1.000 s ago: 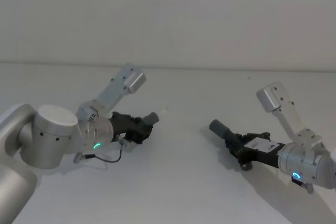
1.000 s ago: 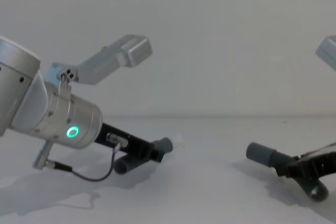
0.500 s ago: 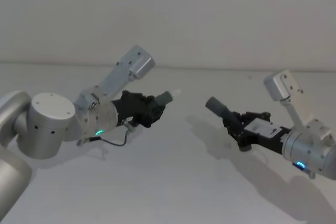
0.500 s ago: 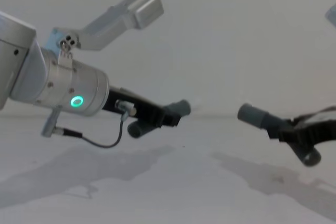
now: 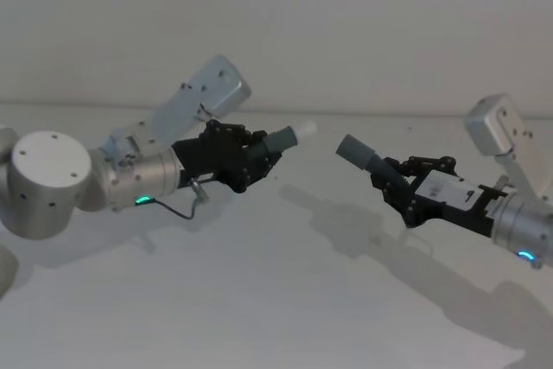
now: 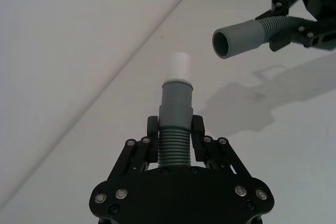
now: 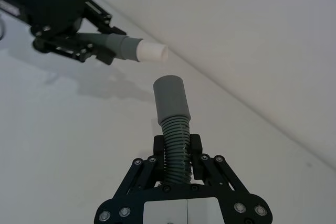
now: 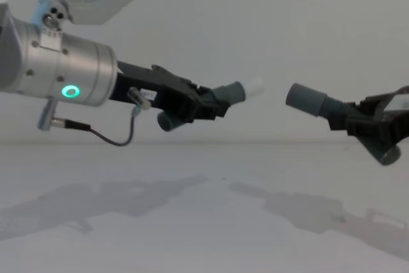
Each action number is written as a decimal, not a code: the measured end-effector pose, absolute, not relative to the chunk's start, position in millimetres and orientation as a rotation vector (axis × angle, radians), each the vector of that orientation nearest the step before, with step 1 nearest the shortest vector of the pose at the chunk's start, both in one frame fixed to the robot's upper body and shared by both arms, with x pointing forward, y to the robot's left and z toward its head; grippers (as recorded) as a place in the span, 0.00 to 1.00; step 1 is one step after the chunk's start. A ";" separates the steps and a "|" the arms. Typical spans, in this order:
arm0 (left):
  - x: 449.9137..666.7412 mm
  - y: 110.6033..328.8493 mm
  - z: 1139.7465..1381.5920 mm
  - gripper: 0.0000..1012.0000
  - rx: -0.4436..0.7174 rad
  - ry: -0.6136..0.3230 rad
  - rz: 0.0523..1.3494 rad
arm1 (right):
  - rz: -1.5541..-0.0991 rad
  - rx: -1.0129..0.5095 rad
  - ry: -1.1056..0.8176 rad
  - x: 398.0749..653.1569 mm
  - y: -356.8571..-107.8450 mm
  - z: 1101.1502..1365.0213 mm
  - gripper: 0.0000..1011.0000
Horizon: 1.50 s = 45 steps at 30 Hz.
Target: Use both hands to pick up one end of the pipe from the table, align the ends, and insert them.
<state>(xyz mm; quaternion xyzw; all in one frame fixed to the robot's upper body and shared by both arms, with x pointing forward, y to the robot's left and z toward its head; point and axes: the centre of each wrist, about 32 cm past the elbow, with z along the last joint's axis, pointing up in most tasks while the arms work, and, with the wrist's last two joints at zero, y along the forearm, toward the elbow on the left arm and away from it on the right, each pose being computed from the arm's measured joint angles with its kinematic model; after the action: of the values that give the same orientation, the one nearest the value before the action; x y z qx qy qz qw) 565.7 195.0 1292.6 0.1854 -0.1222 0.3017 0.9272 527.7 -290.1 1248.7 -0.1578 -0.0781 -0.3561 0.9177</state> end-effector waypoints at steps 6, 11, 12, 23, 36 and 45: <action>569.4 208.4 1299.1 0.35 0.379 -0.320 0.551 | -0.650 -0.326 -0.226 530.7 -307.5 1258.0 0.28; 573.0 218.4 1303.7 0.35 0.390 -0.364 0.505 | -0.571 -0.342 -0.279 534.1 -322.1 1266.8 0.28; 573.4 219.7 1304.3 0.35 0.392 -0.369 0.500 | -0.558 -0.344 -0.286 534.5 -323.9 1267.9 0.28; 578.3 230.8 1312.0 0.35 0.416 -0.434 0.405 | -0.436 -0.407 -0.351 539.1 -340.4 1283.7 0.28; 579.1 230.4 1317.6 0.35 0.439 -0.486 0.309 | -0.347 -0.484 -0.360 541.5 -333.9 1294.4 0.28; 579.2 227.8 1319.1 0.35 0.453 -0.505 0.265 | -0.323 -0.513 -0.348 541.9 -328.8 1299.3 0.28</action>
<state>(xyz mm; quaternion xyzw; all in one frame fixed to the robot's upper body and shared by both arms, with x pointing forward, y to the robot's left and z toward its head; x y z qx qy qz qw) 579.2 227.8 1319.1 0.2214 -0.2468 0.1298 0.9345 541.9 -328.8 1299.3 -0.2511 -0.1704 -0.1580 0.9397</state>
